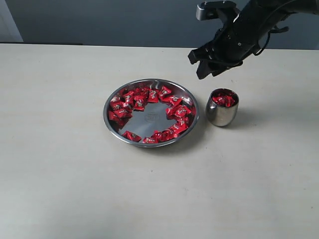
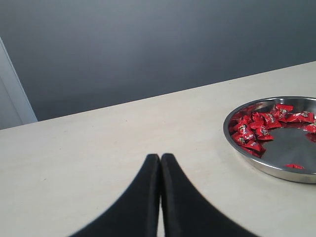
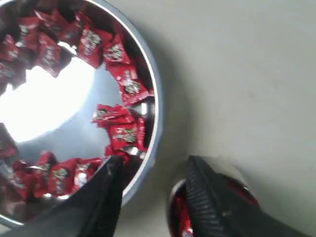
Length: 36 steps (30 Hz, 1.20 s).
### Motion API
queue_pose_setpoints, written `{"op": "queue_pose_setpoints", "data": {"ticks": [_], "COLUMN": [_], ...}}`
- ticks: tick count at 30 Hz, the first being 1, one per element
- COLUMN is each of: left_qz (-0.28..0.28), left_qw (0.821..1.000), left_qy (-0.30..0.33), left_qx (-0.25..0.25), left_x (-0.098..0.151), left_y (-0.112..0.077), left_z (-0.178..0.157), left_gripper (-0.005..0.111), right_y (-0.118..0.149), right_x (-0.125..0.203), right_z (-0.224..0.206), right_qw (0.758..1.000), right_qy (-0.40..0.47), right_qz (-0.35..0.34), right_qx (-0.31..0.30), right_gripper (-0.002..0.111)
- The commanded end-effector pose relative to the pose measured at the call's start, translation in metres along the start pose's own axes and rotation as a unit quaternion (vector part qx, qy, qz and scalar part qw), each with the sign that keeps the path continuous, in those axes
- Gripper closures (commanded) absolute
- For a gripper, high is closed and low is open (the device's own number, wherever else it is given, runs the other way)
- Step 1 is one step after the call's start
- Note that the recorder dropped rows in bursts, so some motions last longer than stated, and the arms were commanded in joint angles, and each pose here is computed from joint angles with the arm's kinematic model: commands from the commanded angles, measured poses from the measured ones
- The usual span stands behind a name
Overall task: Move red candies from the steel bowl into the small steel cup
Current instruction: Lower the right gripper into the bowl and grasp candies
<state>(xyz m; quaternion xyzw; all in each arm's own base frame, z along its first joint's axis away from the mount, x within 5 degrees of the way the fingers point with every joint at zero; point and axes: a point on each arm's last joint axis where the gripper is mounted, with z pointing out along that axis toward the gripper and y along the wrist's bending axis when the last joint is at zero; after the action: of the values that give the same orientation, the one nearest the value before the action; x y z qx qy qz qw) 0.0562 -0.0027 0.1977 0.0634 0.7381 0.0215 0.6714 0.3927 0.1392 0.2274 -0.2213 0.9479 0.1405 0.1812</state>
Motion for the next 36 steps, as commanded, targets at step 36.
{"op": "queue_pose_setpoints", "data": {"ticks": [36], "left_qz": [-0.002], "left_qw": [1.0], "left_qy": [-0.002], "left_qx": [0.0], "left_x": [0.001], "left_y": [0.0], "left_z": [0.0], "left_gripper": [0.105], "right_y": [0.089], "right_x": [-0.004], "right_z": [0.132], "right_qw": [0.994], "right_qy": [-0.087], "right_qz": [-0.047], "right_qx": [-0.045], "right_gripper": [0.067]}}
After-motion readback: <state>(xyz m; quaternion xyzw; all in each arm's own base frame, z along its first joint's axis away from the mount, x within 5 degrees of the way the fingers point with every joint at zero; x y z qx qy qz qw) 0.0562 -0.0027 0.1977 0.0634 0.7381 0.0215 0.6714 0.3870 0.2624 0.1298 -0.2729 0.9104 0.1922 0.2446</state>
